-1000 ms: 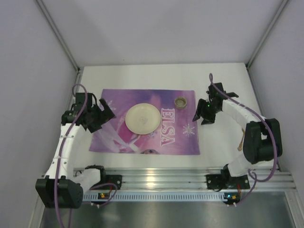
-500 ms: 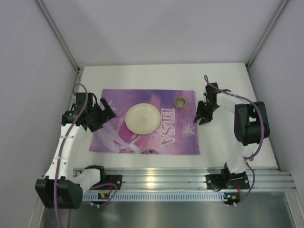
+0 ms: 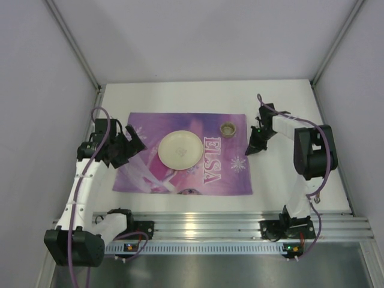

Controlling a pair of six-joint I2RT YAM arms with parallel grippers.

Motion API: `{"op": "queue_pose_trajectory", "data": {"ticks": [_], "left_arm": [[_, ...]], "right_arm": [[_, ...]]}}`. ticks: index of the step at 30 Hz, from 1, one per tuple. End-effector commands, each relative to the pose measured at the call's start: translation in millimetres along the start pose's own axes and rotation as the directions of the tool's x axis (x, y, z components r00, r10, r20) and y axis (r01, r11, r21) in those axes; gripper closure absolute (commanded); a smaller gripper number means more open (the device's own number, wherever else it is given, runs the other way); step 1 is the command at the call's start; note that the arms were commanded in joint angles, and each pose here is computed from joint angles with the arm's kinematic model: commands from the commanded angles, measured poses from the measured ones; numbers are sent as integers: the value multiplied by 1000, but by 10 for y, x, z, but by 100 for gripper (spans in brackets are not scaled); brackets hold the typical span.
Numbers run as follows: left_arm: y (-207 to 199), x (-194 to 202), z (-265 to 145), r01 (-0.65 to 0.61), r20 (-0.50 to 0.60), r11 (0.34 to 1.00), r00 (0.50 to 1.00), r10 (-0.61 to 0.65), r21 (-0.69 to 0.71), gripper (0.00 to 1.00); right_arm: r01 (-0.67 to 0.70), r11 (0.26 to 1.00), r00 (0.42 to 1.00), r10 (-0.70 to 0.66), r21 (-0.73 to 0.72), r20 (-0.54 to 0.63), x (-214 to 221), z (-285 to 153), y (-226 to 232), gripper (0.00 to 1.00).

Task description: Set the dinner table for one person

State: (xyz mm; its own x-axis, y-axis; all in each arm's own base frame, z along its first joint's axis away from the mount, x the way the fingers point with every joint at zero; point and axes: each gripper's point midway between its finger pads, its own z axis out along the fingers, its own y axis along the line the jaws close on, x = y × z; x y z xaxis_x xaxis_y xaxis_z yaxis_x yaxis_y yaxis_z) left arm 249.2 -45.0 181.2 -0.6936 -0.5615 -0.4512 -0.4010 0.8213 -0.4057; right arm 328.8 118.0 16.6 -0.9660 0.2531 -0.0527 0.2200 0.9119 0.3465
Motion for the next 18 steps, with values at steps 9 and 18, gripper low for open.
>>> {"op": "queue_pose_trajectory", "data": {"ticks": [9, 18], "left_arm": [[-53, -67, 80, -24, -10, 1000, 1000, 24, 1, 2], [-94, -107, 156, -30, -18, 1000, 999, 30, 8, 2]], "right_arm": [[-78, 983, 994, 65, 165, 84, -251, -34, -633, 100], [-79, 989, 993, 68, 127, 92, -307, -158, -551, 100]]}}
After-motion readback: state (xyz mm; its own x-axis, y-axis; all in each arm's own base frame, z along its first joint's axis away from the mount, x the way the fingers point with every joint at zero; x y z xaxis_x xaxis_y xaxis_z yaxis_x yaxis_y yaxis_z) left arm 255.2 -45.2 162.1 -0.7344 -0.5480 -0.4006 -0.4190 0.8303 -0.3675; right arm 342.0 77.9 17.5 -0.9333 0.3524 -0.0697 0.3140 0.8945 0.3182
